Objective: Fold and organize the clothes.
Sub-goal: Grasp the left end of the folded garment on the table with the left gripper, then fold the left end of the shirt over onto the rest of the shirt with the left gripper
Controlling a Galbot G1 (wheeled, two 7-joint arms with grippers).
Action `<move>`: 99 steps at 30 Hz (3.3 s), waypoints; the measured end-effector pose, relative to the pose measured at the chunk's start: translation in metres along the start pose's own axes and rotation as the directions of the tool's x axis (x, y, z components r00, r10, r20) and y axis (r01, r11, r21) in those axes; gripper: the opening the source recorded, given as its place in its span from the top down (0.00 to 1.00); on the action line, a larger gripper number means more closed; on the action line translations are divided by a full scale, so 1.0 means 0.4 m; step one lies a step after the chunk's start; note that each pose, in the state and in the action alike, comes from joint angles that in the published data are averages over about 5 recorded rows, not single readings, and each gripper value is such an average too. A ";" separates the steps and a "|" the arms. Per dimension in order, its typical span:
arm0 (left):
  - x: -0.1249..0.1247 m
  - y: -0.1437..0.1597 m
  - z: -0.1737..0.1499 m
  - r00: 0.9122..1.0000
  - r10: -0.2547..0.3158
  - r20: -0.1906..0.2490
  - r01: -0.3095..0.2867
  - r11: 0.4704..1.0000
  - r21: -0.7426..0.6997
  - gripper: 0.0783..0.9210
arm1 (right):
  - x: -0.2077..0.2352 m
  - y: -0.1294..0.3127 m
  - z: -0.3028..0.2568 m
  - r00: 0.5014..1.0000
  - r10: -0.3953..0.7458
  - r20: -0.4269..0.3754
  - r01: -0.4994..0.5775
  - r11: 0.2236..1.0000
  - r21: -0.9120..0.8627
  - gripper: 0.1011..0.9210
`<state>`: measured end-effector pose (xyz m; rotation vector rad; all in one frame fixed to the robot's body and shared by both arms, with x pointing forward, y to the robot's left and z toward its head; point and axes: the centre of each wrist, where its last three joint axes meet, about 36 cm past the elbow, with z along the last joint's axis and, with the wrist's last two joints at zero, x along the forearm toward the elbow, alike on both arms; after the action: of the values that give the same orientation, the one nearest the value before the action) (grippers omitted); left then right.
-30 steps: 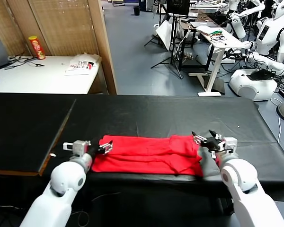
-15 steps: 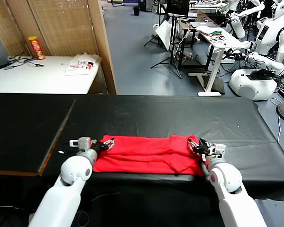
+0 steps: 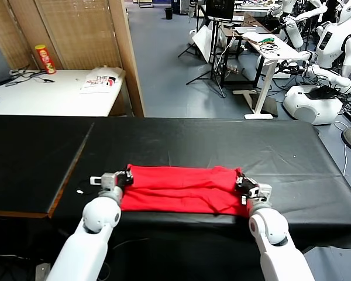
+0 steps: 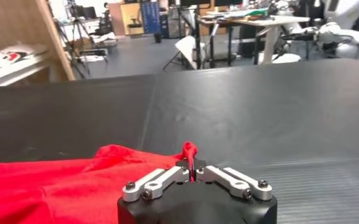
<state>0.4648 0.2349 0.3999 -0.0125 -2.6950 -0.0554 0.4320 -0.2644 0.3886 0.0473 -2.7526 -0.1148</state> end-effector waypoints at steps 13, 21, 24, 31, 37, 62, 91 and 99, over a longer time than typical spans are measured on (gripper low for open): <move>0.050 0.078 -0.022 0.999 -0.024 0.034 0.022 0.999 0.040 0.15 | 0.119 -0.024 -0.068 0.997 -0.026 0.073 0.024 0.999 0.033 0.15; 0.132 0.074 -0.018 0.998 0.048 0.044 -0.057 0.974 0.219 0.15 | 0.164 -0.010 -0.088 0.993 -0.047 0.104 0.044 0.998 0.036 0.15; 0.157 0.056 -0.007 0.997 0.065 0.050 -0.075 0.966 0.248 0.15 | 0.172 -0.008 -0.092 0.993 -0.052 0.109 0.048 0.998 0.039 0.15; 0.179 0.042 0.040 0.997 0.056 0.059 -0.068 0.970 0.234 0.15 | 0.186 -0.005 -0.098 0.991 -0.067 0.117 0.063 0.997 0.037 0.15; 0.174 0.056 0.095 0.999 0.041 0.025 -0.046 0.970 0.239 0.15 | 0.193 -0.002 -0.100 0.990 -0.074 0.121 0.070 0.997 0.039 0.15; 0.175 0.071 0.125 0.995 -0.026 0.092 0.028 0.999 -0.026 0.90 | 0.187 0.009 -0.106 0.987 -0.075 0.139 0.068 0.996 0.054 0.15; 0.299 -0.056 -0.037 0.968 0.205 0.146 -0.211 0.977 0.030 0.90 | 0.217 0.033 -0.070 0.991 -0.034 0.132 0.029 0.999 0.040 0.15; 0.282 -0.183 -0.021 0.946 0.280 0.162 -0.300 0.947 0.115 0.90 | 0.221 0.034 -0.063 0.991 -0.023 0.129 0.019 0.999 0.028 0.15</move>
<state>0.3655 0.1615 0.4535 -0.3851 -2.8033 0.2316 0.3595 -0.2572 0.4463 0.0785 -2.8843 -0.0892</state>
